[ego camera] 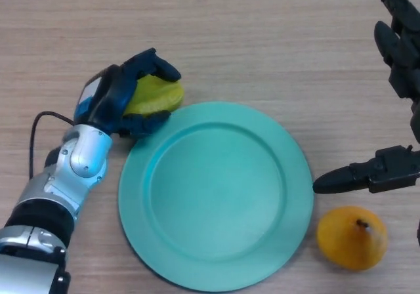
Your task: Pick up the yellow starfruit and place it on the plate
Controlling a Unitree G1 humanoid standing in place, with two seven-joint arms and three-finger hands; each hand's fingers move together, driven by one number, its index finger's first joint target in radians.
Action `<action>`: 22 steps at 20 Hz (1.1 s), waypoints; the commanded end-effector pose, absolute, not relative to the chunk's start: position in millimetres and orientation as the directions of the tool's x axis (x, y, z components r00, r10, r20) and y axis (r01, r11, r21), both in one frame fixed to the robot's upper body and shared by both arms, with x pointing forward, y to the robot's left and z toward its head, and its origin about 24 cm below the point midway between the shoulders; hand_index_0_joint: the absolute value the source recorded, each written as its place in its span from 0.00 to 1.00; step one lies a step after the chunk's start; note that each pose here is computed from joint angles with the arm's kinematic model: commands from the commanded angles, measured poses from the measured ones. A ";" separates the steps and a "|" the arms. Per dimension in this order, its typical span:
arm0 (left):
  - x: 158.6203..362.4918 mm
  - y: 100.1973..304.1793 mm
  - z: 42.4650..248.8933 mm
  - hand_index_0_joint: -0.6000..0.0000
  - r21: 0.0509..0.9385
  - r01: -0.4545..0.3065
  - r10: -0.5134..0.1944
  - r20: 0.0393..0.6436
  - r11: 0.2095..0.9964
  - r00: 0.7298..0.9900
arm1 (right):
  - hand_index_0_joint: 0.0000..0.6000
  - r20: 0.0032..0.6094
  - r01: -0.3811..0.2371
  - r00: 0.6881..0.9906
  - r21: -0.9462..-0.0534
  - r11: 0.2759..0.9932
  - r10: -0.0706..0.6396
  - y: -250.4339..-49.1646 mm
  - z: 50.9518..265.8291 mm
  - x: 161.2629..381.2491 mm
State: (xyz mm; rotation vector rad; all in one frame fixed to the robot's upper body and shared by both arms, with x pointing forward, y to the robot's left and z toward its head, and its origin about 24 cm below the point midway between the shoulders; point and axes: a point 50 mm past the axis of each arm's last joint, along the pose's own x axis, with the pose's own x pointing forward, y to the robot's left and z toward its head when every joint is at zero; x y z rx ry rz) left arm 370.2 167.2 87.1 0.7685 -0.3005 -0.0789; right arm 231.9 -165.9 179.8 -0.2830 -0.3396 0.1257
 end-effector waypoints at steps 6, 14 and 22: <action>356.5 190.1 167.8 0.00 0.424 -0.163 -0.067 0.478 0.891 0.876 | 0.00 0.488 -0.020 0.855 -0.308 0.951 0.176 -164.9 210.2 218.5; 294.1 140.9 168.3 1.00 0.280 0.132 -0.245 0.417 0.951 0.875 | 0.00 0.469 -0.042 0.863 -0.306 0.951 0.189 -163.4 208.0 221.5; 261.0 137.8 130.9 0.00 0.354 0.356 -0.394 0.037 0.865 0.918 | 0.00 0.473 -0.034 0.862 -0.309 0.950 0.185 -164.7 208.4 220.9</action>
